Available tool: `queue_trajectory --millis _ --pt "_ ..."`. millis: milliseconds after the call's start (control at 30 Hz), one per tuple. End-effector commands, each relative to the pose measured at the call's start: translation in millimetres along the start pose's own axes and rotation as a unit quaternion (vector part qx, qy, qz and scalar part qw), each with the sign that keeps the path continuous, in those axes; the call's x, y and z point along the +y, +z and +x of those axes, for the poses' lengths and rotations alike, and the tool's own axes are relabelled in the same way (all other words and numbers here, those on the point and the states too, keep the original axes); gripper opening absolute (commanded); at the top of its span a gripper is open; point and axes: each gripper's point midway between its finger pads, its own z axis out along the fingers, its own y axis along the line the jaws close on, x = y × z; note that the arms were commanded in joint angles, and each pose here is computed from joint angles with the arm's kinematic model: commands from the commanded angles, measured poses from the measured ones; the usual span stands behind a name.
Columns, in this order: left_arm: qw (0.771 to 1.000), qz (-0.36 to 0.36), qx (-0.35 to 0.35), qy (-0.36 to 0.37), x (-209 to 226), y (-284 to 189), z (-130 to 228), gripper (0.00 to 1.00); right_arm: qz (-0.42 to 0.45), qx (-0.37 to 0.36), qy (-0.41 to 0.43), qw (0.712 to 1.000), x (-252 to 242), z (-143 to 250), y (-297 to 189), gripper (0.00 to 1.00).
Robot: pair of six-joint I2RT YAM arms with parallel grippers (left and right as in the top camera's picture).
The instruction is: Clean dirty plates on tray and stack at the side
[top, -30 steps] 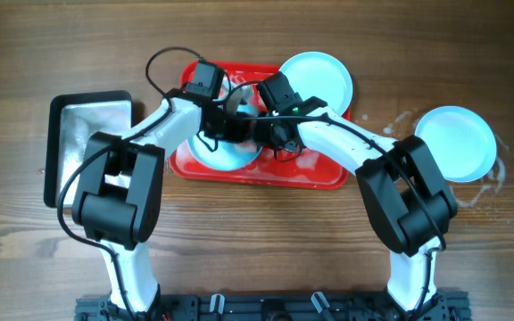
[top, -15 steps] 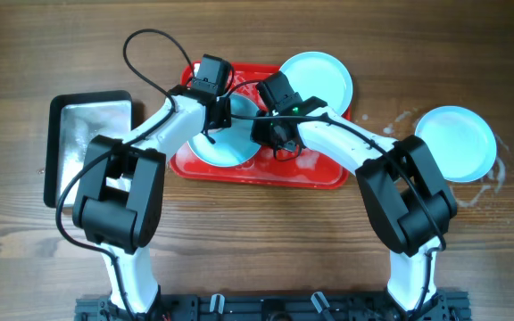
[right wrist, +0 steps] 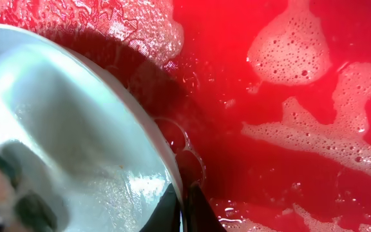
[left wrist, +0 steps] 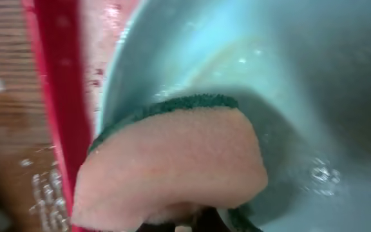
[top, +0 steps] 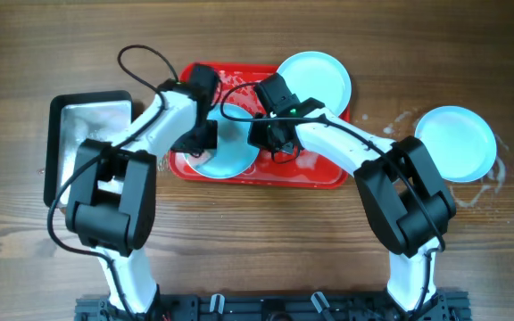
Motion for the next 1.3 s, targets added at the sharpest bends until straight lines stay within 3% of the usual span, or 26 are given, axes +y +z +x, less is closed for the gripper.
queue_trajectory --millis 0,133,300,500,633,733,967,1133,1267 --pt "0.956 0.263 0.082 0.102 -90.1 13.3 44.1 0.04 0.022 -0.012 0.018 1.000 -15.1 -7.1 3.3 0.04" --pt "0.946 0.302 0.018 0.115 -107.0 8.1 15.7 0.04 0.022 -0.012 0.018 1.000 -15.1 -7.1 3.3 0.04" --pt "0.944 0.291 -0.078 0.132 -111.1 6.1 -27.9 0.04 0.022 -0.012 0.018 1.000 -15.1 -7.1 3.3 0.04" --pt "0.975 0.125 -0.176 0.047 -60.3 17.8 -83.0 0.04 0.022 -0.012 0.018 1.000 -15.1 -7.2 3.3 0.04" --pt "0.979 -0.011 -0.198 -0.041 -8.6 21.1 -90.7 0.04 0.022 -0.012 0.018 1.000 -15.1 -7.2 3.3 0.05" --pt "0.976 -0.081 -0.186 -0.081 18.2 22.2 -79.8 0.04 0.022 -0.012 0.018 1.000 -15.0 -7.2 3.3 0.04" --pt "0.990 -0.109 -0.075 -0.055 28.8 33.5 -26.8 0.04 0.021 -0.013 0.017 1.000 -14.8 -7.5 3.3 0.04" --pt "0.996 -0.075 0.039 -0.034 19.4 36.7 24.8 0.04 0.021 -0.013 0.017 1.000 -14.5 -7.6 3.3 0.04" --pt "0.994 0.045 0.098 0.019 -19.7 34.7 47.9 0.04 0.021 -0.013 0.018 1.000 -14.5 -7.6 3.3 0.04"
